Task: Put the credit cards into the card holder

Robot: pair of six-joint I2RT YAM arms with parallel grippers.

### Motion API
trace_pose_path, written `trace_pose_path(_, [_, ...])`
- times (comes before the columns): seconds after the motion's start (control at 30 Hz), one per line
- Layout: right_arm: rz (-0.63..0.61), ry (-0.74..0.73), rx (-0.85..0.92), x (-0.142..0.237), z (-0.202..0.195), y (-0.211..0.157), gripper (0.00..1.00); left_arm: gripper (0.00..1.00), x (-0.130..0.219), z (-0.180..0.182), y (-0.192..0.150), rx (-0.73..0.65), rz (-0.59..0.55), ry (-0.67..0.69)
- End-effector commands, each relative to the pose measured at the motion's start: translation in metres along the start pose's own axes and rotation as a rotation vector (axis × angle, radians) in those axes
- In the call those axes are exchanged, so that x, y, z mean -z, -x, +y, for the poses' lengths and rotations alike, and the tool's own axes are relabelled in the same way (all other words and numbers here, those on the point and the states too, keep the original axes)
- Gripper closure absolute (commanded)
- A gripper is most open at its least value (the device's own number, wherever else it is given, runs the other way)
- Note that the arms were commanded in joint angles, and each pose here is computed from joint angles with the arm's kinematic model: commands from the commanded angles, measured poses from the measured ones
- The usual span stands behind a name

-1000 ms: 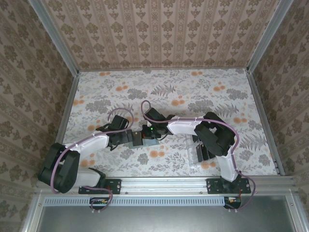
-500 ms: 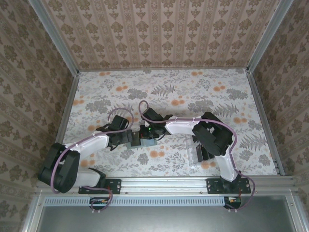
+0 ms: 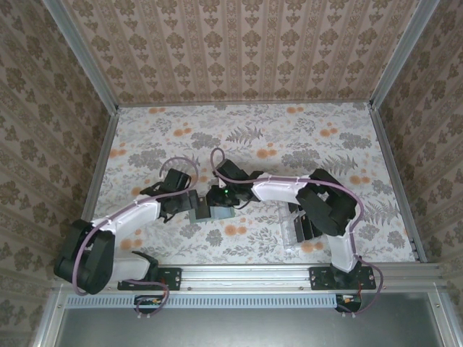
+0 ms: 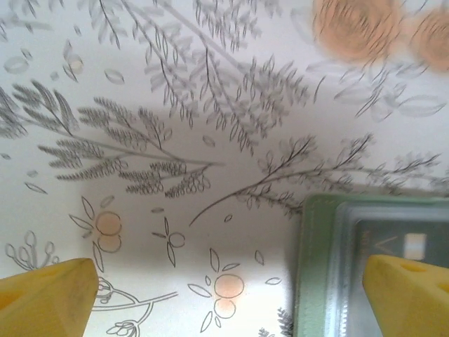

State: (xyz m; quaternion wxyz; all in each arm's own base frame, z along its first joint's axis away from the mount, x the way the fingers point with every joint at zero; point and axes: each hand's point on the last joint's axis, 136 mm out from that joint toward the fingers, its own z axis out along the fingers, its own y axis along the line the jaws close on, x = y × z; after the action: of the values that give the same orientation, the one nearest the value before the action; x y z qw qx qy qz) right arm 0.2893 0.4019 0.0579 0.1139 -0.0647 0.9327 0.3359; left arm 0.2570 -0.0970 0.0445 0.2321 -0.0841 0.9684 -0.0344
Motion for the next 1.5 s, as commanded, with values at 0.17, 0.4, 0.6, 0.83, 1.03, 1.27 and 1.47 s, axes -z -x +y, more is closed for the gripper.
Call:
trace_pose_path(0.17, [-0.046, -0.109, 0.104, 0.036, -0.012, 0.011, 0.54, 0.0, 0.024, -0.007, 0.015, -0.033, -0.04, -0.059])
trace_pose_path(0.4, [-0.011, -0.233, 0.199, 0.033, -0.033, 0.012, 0.54, 0.0, 0.029, -0.013, 0.007, -0.027, -0.031, -0.122])
trace_pose_path(0.6, [-0.001, -0.242, 0.221, 0.03, -0.035, 0.012, 0.54, 0.0, 0.024, -0.015, -0.004, -0.013, -0.009, -0.127])
trace_pose_path(0.83, [0.026, -0.243, 0.222, 0.019, -0.041, 0.006, 0.54, 0.0, 0.019, -0.024, -0.012, -0.026, 0.002, -0.114])
trace_pose_path(1.03, [0.052, -0.264, 0.226, 0.009, -0.051, 0.001, 0.55, 0.0, 0.018, -0.029, -0.015, -0.037, 0.001, -0.106])
trace_pose_path(1.27, [0.083, -0.282, 0.204, -0.001, -0.064, -0.008, 0.55, 0.0, 0.018, -0.032, -0.018, -0.051, -0.004, -0.107])
trace_pose_path(1.47, [0.085, -0.224, 0.109, -0.009, -0.063, -0.018, 0.54, 0.0, 0.019, -0.037, -0.023, -0.066, -0.011, -0.133])
